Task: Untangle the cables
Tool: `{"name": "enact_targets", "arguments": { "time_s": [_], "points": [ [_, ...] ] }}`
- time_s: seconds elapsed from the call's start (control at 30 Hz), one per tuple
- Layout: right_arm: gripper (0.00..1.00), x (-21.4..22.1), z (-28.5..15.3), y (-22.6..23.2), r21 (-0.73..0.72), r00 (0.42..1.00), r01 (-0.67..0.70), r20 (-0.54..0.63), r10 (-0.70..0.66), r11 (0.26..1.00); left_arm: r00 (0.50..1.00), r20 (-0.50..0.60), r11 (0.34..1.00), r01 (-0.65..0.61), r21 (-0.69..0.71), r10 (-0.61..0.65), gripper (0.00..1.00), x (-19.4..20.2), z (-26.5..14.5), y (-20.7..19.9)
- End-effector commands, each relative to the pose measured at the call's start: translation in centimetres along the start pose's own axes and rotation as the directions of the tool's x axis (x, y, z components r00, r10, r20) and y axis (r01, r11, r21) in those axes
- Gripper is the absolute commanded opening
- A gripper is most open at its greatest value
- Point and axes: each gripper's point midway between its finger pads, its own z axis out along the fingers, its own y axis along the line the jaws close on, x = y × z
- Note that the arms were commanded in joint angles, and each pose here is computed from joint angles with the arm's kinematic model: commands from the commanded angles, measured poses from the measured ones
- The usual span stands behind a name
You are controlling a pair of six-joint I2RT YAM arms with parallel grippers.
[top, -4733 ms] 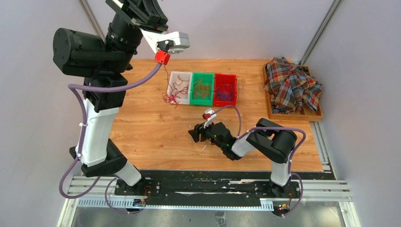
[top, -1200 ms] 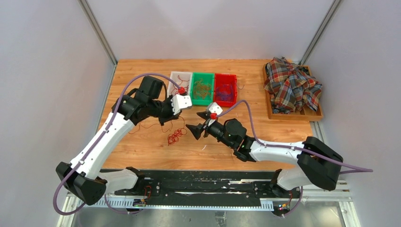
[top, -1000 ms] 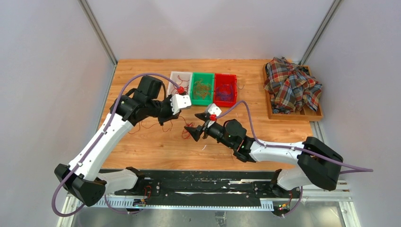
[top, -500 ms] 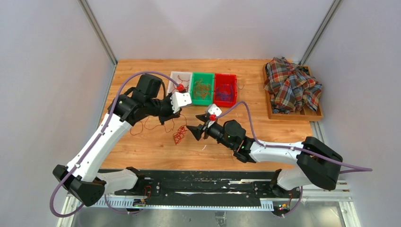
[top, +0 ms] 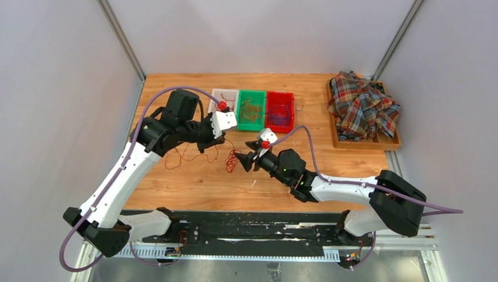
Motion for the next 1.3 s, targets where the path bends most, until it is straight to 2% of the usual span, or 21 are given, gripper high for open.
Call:
{"name": "enact_targets", "arguments": {
  "time_s": [0.0, 0.57, 0.77, 0.9, 1.27],
  "points": [
    [0.55, -2.0, -0.7, -0.4, 0.038, 0.998, -0.005, 0.067, 0.003, 0.999, 0.998, 0.052, 1.000, -0.018, -0.003, 0.018, 0.01, -1.7, -1.0, -0.4],
    [0.48, -2.8, -1.2, -2.0, 0.123, 0.994, -0.021, 0.109, 0.007, 0.992, 0.995, 0.093, 1.000, -0.025, 0.006, 0.024, 0.01, -3.1, -1.7, -1.0],
    [0.51, -3.5, -1.7, -1.9, 0.116, 0.987, -0.061, 0.155, 0.043, 0.991, 0.995, 0.092, 0.999, -0.038, -0.003, 0.038, 0.01, -3.2, -1.7, -0.8],
    [0.63, -3.5, -2.0, -1.3, 0.081, 0.984, -0.079, 0.165, 0.064, 0.994, 0.995, 0.094, 0.999, -0.040, -0.011, 0.041, 0.01, -3.4, -1.9, -0.6],
    [0.58, -4.0, -1.6, -2.3, 0.135, 0.978, -0.108, 0.193, 0.081, 0.985, 0.994, 0.100, 0.999, -0.039, 0.003, 0.038, 0.01, -3.8, -1.9, -1.2]
  ]
}}
